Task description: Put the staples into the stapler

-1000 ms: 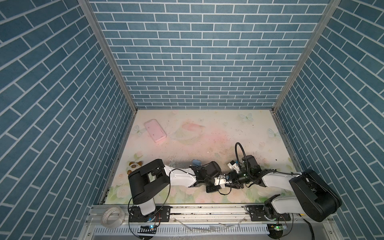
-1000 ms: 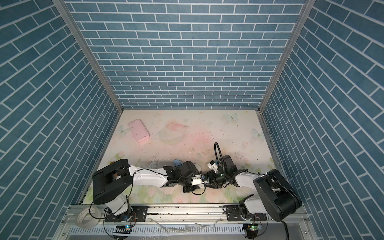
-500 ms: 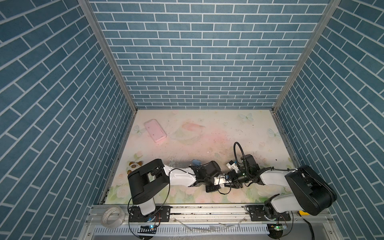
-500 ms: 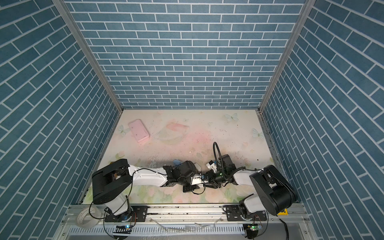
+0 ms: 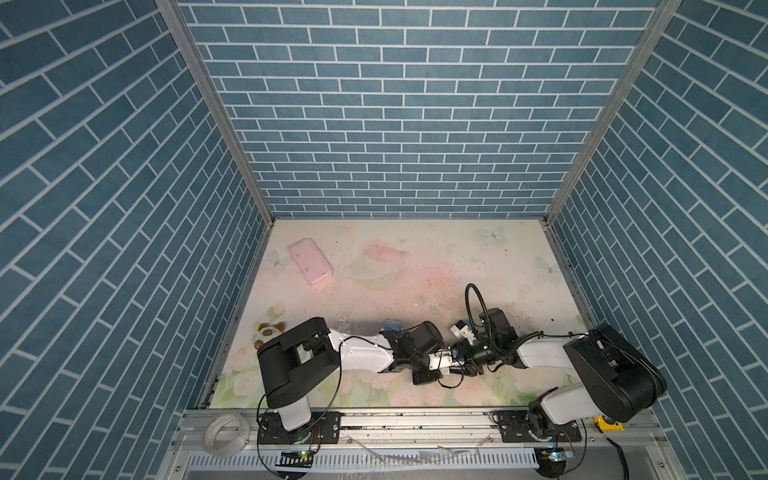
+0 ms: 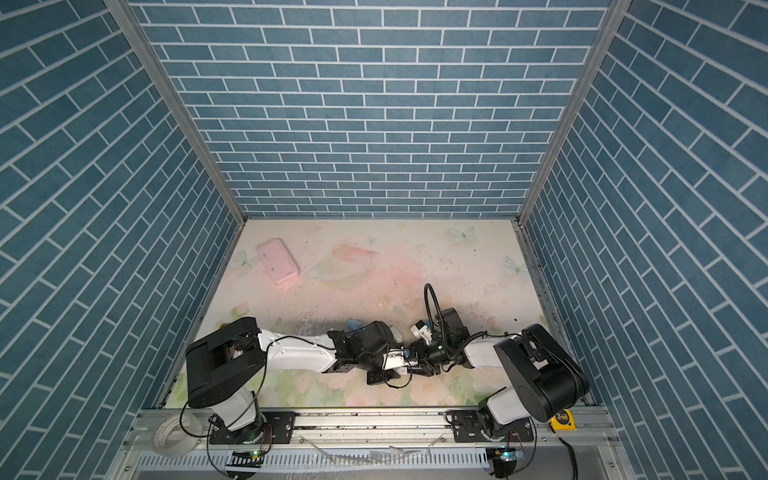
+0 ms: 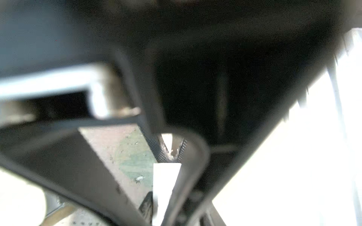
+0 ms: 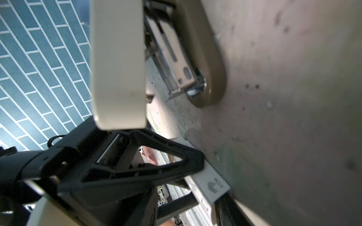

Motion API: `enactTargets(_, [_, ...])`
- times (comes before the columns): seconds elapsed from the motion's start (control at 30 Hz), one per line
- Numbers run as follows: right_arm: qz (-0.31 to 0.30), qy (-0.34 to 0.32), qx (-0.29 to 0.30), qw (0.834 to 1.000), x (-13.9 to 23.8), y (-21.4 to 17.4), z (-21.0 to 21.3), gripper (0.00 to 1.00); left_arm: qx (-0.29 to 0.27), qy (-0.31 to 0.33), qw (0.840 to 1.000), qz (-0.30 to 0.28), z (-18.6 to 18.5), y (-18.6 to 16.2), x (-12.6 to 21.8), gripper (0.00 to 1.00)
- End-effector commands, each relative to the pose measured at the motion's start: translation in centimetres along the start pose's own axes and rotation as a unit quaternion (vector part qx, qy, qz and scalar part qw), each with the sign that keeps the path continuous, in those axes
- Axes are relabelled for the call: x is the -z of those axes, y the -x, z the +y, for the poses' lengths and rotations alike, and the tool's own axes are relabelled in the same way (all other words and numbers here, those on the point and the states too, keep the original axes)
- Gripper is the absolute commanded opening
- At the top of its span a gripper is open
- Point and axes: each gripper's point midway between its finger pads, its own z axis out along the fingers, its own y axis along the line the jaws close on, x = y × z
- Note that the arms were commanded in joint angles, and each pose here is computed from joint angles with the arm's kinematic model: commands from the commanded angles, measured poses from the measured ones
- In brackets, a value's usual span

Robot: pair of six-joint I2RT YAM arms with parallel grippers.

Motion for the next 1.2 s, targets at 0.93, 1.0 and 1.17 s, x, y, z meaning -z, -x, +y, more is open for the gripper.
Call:
enactTargets(0.93, [-0.012, -0.019, 0.032, 0.999, 0.3, 0.1, 0.8, 0.50, -0.016, 0.001, 0.997, 0.075, 0.1, -3.1, 2.1, 0.43])
enactTargets(1.0, [-0.012, -0.022, 0.031, 0.999, 0.3, 0.1, 0.6, 0.50, -0.018, -0.002, 0.997, 0.076, -0.1, -3.1, 2.2, 0.41])
enactTargets(1.17, [-0.012, -0.029, 0.025, 0.999, 0.2, 0.1, 0.1, 0.50, -0.022, -0.004, 0.996, 0.086, -0.2, -3.6, 2.3, 0.39])
